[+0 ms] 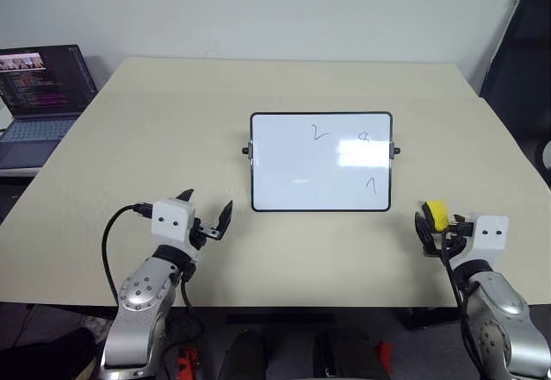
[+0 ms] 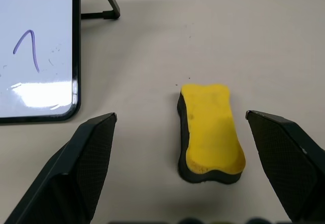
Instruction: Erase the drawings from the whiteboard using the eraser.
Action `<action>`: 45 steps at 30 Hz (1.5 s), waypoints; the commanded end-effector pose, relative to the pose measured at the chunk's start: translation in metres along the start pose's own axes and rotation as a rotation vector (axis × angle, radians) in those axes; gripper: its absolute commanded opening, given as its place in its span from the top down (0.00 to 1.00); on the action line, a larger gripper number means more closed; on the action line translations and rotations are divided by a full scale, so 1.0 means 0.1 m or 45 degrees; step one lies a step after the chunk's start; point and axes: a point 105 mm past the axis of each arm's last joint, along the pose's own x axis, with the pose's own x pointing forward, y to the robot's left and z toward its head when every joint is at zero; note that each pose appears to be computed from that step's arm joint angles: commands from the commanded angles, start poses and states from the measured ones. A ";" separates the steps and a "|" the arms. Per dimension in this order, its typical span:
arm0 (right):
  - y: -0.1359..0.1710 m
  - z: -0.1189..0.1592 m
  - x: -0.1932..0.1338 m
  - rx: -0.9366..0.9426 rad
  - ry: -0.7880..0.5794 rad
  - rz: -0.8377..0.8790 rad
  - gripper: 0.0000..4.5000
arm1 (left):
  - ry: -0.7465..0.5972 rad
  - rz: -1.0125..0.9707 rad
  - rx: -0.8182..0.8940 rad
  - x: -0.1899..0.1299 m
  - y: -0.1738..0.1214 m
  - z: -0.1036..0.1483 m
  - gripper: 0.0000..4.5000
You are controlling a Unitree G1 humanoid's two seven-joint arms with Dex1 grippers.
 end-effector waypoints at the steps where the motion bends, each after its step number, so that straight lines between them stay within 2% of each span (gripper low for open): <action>1: 0.00 0.09 0.02 -0.015 -0.043 -0.003 0.01 | -0.075 -0.002 0.024 0.02 0.01 0.17 0.00; 7: -0.02 0.12 0.02 -0.020 -0.053 -0.020 0.01 | -0.099 -0.003 0.027 0.09 0.02 0.21 0.00; 12: 0.04 0.08 -0.01 -0.006 -0.043 0.004 0.01 | -0.078 0.016 0.024 0.03 0.06 0.16 0.00; 31: -0.06 0.11 0.18 0.007 -0.084 -0.041 0.01 | -0.147 0.045 0.015 0.06 0.09 0.28 0.00; 33: -0.09 0.12 0.17 0.002 -0.088 -0.053 0.01 | -0.222 -0.079 -0.051 0.11 -0.07 0.41 0.00; 35: -0.12 0.14 0.16 -0.002 -0.092 -0.065 0.01 | -0.289 -0.312 -0.129 0.16 -0.34 0.55 0.00; 39: -0.22 0.12 0.16 0.004 -0.074 -0.124 0.01 | -0.321 -0.768 -0.232 0.13 -0.81 0.70 0.00; 43: -0.22 0.12 0.19 0.031 -0.064 -0.135 0.01 | -0.188 -1.161 -0.117 0.05 -1.19 0.58 0.00; 45: -0.23 0.10 0.20 0.058 -0.049 -0.149 0.01 | -0.144 -1.262 -0.104 0.04 -1.26 0.54 0.00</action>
